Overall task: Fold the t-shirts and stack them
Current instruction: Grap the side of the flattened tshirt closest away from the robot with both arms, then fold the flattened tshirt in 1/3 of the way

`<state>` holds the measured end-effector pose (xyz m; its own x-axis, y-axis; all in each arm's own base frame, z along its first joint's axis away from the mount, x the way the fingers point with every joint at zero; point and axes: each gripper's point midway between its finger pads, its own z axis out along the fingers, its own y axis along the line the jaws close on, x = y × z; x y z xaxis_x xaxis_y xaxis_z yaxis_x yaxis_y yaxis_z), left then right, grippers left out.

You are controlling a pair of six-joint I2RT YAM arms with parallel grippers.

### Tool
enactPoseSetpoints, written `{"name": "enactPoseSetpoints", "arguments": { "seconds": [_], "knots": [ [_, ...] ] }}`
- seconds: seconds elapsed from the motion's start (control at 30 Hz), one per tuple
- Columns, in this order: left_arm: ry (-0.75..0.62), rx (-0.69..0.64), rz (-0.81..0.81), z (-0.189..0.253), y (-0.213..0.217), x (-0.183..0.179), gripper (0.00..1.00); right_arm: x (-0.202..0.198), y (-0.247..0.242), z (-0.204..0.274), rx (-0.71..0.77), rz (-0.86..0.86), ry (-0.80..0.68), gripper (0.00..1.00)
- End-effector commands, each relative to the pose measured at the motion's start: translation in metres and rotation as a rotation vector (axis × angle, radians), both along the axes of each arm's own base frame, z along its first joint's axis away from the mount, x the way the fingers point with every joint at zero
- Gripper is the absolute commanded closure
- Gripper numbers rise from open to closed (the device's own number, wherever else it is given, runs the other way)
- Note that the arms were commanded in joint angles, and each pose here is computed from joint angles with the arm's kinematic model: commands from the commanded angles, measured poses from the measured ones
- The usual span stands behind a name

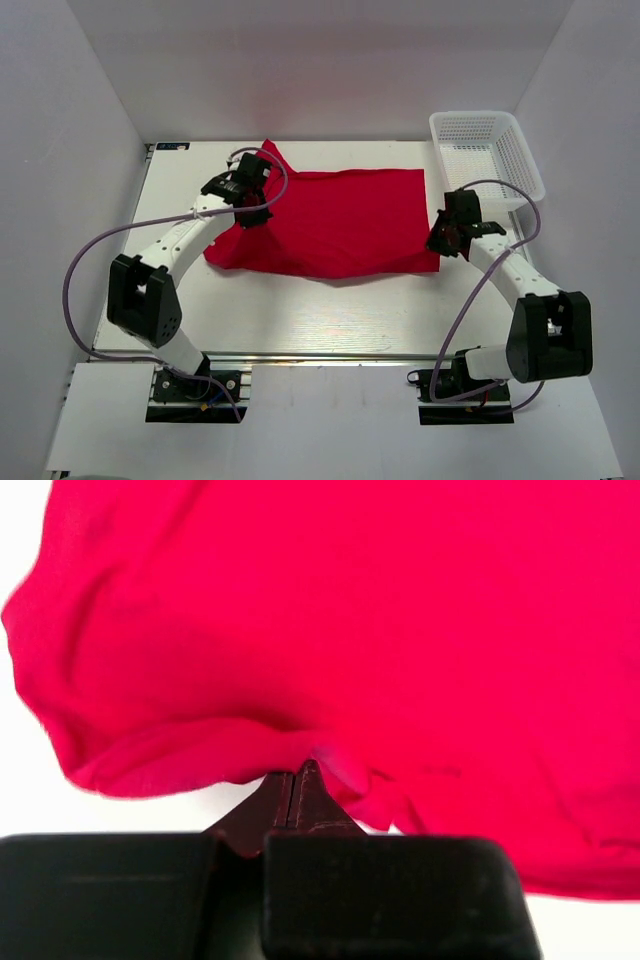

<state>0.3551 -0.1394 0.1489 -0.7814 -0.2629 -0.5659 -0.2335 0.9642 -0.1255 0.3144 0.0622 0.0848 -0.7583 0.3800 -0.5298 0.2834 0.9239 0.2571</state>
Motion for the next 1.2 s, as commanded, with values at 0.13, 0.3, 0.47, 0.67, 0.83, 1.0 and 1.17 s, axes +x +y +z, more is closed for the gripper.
{"name": "enactPoseSetpoints", "arguments": {
  "seconds": [0.13, 0.3, 0.47, 0.67, 0.83, 1.0, 1.17],
  "knots": [
    [-0.059, 0.032, 0.029, 0.017, 0.016, 0.053, 1.00, 0.039, -0.009, 0.031, -0.082, 0.005, -0.052, 1.00],
    [-0.083, 0.042, 0.052, 0.025, 0.029, 0.081, 1.00, 0.066, -0.003, 0.038, -0.091, 0.055, -0.074, 1.00],
    [-0.085, 0.037, 0.031, 0.019, 0.032, 0.102, 1.00, 0.095, 0.006, 0.043, -0.086, 0.104, -0.089, 1.00],
    [-0.084, 0.049, 0.058, 0.012, 0.047, 0.128, 1.00, 0.119, -0.005, 0.044, -0.155, 0.052, -0.079, 1.00],
    [-0.068, 0.051, 0.044, -0.002, 0.048, 0.148, 1.00, 0.136, -0.008, 0.038, -0.180, 0.040, -0.062, 1.00],
    [-0.053, 0.051, 0.041, -0.020, 0.050, 0.159, 1.00, 0.157, -0.007, 0.033, -0.191, 0.043, -0.065, 1.00],
    [-0.068, 0.042, 0.047, -0.029, 0.056, 0.176, 1.00, 0.172, -0.009, 0.021, -0.221, 0.024, -0.045, 1.00]
  ]
}}
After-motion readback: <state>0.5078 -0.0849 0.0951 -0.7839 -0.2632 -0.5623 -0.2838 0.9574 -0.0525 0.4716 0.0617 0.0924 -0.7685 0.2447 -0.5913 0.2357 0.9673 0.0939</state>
